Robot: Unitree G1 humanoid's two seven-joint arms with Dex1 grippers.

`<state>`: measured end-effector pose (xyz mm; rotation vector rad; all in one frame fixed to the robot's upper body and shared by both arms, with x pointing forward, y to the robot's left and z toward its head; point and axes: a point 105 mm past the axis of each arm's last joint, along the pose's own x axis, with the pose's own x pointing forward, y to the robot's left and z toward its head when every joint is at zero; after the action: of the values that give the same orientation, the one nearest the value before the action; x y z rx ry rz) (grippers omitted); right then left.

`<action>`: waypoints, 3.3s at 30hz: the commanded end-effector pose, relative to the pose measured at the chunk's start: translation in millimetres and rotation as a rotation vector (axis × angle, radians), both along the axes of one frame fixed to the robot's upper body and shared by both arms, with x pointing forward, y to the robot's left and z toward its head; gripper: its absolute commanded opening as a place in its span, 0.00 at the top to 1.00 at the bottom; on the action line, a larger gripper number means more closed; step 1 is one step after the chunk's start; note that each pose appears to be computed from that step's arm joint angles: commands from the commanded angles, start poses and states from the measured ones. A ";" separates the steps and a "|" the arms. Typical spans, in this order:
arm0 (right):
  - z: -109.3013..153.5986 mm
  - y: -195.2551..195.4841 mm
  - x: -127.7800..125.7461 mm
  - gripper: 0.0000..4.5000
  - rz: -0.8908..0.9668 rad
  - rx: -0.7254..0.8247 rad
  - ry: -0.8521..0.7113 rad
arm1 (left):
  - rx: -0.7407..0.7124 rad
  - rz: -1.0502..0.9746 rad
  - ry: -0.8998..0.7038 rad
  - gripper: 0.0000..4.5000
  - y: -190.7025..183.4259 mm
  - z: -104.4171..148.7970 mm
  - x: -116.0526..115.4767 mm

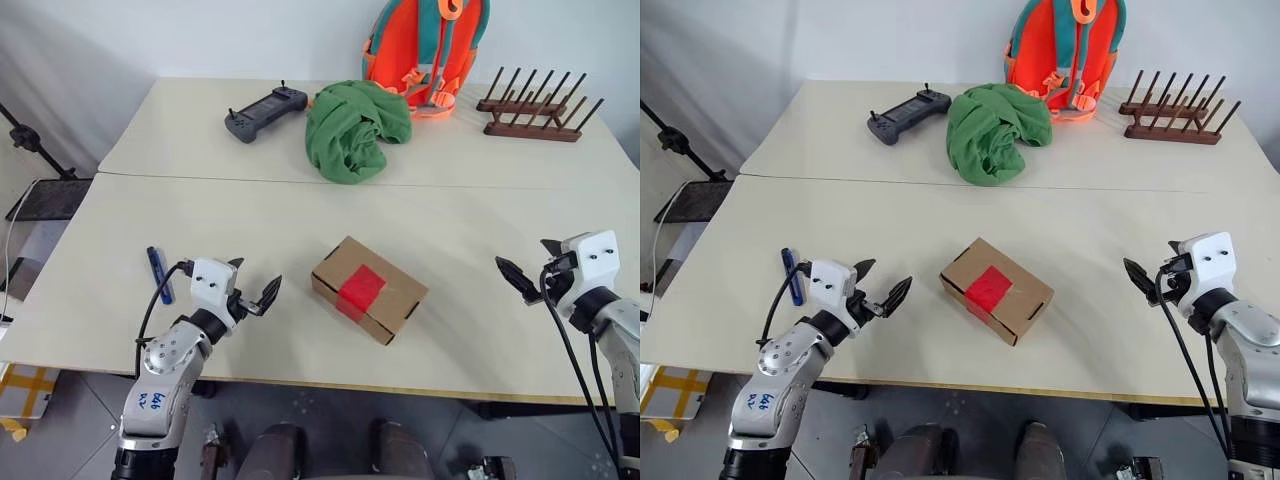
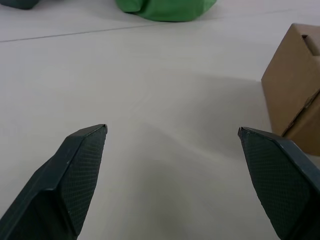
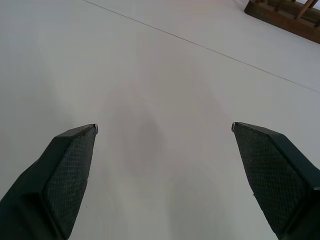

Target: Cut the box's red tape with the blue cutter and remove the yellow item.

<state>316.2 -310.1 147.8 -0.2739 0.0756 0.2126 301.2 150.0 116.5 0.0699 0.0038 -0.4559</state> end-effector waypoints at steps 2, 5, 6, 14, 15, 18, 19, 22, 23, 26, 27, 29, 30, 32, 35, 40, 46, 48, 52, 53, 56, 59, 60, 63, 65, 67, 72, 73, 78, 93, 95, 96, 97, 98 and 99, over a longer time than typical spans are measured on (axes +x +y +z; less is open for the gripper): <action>13.9 -2.8 -2.4 0.00 -0.029 0.031 -0.033 | 0.058 0.023 -0.055 0.01 4.5 11.2 0.2; 14.6 -1.1 -5.1 0.00 -0.044 0.045 -0.019 | 0.054 0.046 0.004 0.01 6.3 4.5 5.7; 14.5 0.0 -5.7 0.00 -0.045 0.047 -0.016 | 0.052 0.044 -0.008 0.01 5.9 6.4 6.2; 5.9 19.0 -9.0 0.09 -0.019 -0.006 0.052 | 0.045 0.033 -0.034 0.14 0.1 11.8 19.6; 8.1 18.7 -8.2 0.14 -0.022 -0.011 0.038 | 0.045 0.035 -0.040 0.20 -0.1 12.4 23.3; 14.9 20.3 -6.6 0.37 -0.014 -0.016 0.015 | 0.051 0.041 -0.048 0.41 0.5 13.1 32.7; 16.2 23.4 -8.1 0.45 0.003 -0.015 0.019 | 0.051 0.040 -0.049 0.49 0.8 13.0 34.4; 16.1 32.4 -13.0 0.69 0.049 -0.010 0.045 | 0.068 0.017 -0.053 0.70 0.1 11.9 37.7; 15.3 35.9 -15.9 0.77 0.066 -0.006 0.055 | 0.074 0.012 -0.053 0.78 -0.2 11.1 39.2; 11.4 45.3 -23.8 1.00 0.109 0.003 0.091 | 0.078 -0.003 -0.045 0.99 -2.0 8.7 42.9; 9.7 49.6 -27.4 1.00 0.131 0.000 0.105 | 0.083 -0.021 -0.045 0.99 -4.5 7.9 43.8; 5.6 61.9 -37.9 1.00 0.189 0.004 0.149 | 0.083 -0.054 -0.041 0.99 -10.6 6.1 47.4; 4.7 66.1 -41.5 1.00 0.206 0.008 0.163 | 0.081 -0.063 -0.038 0.99 -12.3 5.5 48.8; 4.1 71.8 -46.4 1.00 0.226 0.012 0.178 | 0.079 -0.080 -0.037 0.99 -15.5 4.7 49.8; 0.3 95.7 -55.8 1.00 0.294 0.043 0.207 | 0.071 -0.150 -0.030 0.99 -31.2 3.6 49.7; -4.6 127.1 -61.3 1.00 0.374 0.084 0.238 | 0.077 -0.244 -0.026 0.99 -55.0 0.2 52.1; -7.1 142.0 -80.9 1.00 0.434 0.074 0.306 | 0.083 -0.296 -0.032 0.99 -67.3 0.8 57.7; -7.5 142.9 -83.7 1.00 0.441 0.072 0.312 | 0.086 -0.319 -0.034 0.99 -71.9 0.9 59.5; -10.9 148.8 -87.1 1.00 0.455 0.084 0.321 | 0.079 -0.370 -0.030 0.99 -83.2 2.2 61.7; -11.4 151.6 -87.7 1.00 0.465 0.087 0.322 | 0.077 -0.382 -0.030 0.99 -85.9 2.5 61.7; -11.4 161.2 -79.4 1.00 0.476 0.101 0.296 | 0.073 -0.443 -0.028 0.99 -98.4 2.7 58.8; -8.7 164.1 -67.5 1.00 0.464 0.106 0.265 | 0.065 -0.483 -0.023 0.99 -106.3 3.4 55.8; -7.8 164.2 -64.0 1.00 0.459 0.105 0.257 | 0.064 -0.492 -0.021 0.99 -107.7 3.3 54.9; -3.4 163.3 -53.9 1.00 0.442 0.110 0.226 | 0.058 -0.522 -0.017 0.99 -111.2 3.5 50.3; -1.3 161.5 -48.3 1.00 0.426 0.115 0.209 | 0.055 -0.535 -0.014 0.99 -112.6 3.4 47.5; 3.5 159.0 -35.2 1.00 0.402 0.120 0.180 | 0.054 -0.574 -0.009 0.99 -115.1 4.3 40.3; 16.9 162.5 7.4 1.00 0.381 0.121 0.098 | 0.061 -0.727 0.034 0.99 -124.6 4.0 9.9; 18.8 165.3 12.9 1.00 0.387 0.119 0.083 | 0.062 -0.756 0.045 0.99 -126.3 4.1 4.6; 25.8 174.8 37.3 1.00 0.376 0.110 0.014 | 0.062 -0.867 0.091 0.99 -133.4 6.0 -17.0; 83.3 104.7 31.5 1.00 0.144 -0.004 -0.175 | 0.128 -0.580 0.125 0.99 -57.9 4.9 18.5; 77.2 102.9 22.9 1.00 0.157 -0.019 -0.125 | 0.141 -0.549 0.104 0.99 -54.6 5.0 26.2; 72.8 103.2 17.1 1.00 0.174 -0.034 -0.092 | 0.145 -0.530 0.089 0.99 -54.0 6.1 30.7; 67.8 104.8 7.6 1.00 0.207 -0.056 -0.053 | 0.152 -0.500 0.060 0.99 -53.9 8.6 38.3; 64.7 106.2 0.8 1.00 0.231 -0.071 -0.026 | 0.157 -0.481 0.040 0.99 -54.1 10.3 43.4; 61.3 107.5 -6.3 1.00 0.253 -0.079 0.004 | 0.155 -0.467 0.026 0.99 -55.1 11.6 47.8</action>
<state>322.3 -208.9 193.3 -0.3386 0.0918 0.4155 342.6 96.1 114.8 0.1889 0.1247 -0.9494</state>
